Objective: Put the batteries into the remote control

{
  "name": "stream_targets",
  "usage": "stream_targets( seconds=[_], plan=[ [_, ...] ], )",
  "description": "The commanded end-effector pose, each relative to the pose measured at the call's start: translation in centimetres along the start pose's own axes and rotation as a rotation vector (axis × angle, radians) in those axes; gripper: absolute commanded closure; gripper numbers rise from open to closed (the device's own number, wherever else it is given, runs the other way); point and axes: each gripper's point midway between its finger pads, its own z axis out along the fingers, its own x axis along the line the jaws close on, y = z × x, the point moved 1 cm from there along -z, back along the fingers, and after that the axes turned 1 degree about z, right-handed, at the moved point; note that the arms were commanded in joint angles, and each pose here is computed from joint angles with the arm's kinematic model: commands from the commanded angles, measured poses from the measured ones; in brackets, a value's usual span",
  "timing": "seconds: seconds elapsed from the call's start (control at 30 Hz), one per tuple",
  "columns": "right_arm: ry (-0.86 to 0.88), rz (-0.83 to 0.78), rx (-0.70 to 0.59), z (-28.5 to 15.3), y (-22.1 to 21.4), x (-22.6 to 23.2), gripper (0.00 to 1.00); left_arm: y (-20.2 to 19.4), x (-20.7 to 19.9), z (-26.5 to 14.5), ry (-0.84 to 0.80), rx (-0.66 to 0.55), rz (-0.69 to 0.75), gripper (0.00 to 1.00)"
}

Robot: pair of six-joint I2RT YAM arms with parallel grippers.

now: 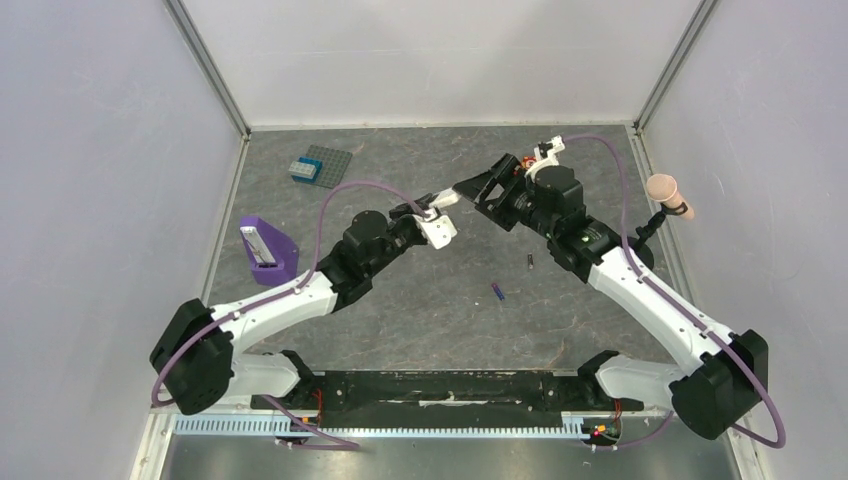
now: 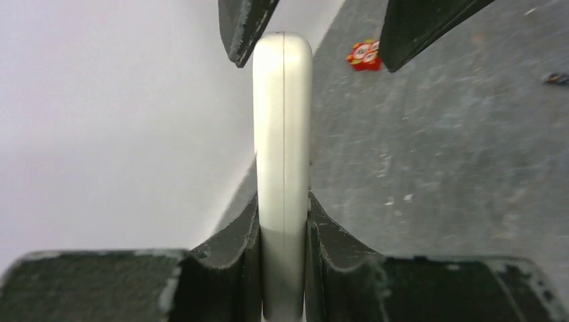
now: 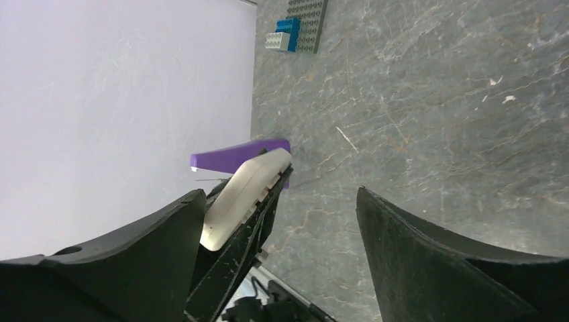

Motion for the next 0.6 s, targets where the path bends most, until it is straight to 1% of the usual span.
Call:
stream_targets(
  seconds=[0.0,0.13,0.23,0.33,0.4,0.57],
  plan=[
    [0.053,0.108,-0.005,0.2,0.6,2.9,0.17,2.7,4.7,0.2,0.197,-0.062,0.332,0.98],
    [0.055,0.123,-0.003,0.5,0.5,3.0,0.2,2.9,4.5,0.4,0.207,-0.068,0.466,0.98],
    [0.043,0.143,0.015,0.9,0.0,2.6,0.24,3.3,4.6,0.4,0.253,-0.086,0.557,0.98],
    [0.028,0.169,0.036,1.3,-0.6,1.9,0.32,3.7,4.7,0.3,0.305,-0.112,0.639,0.98],
    [0.031,0.184,0.048,1.4,-1.0,1.7,0.39,3.8,4.6,0.4,0.312,-0.113,0.661,0.98],
    [0.026,0.213,0.065,1.2,-1.6,1.2,0.58,4.5,4.8,0.2,0.329,-0.135,0.629,0.98]
  ],
)
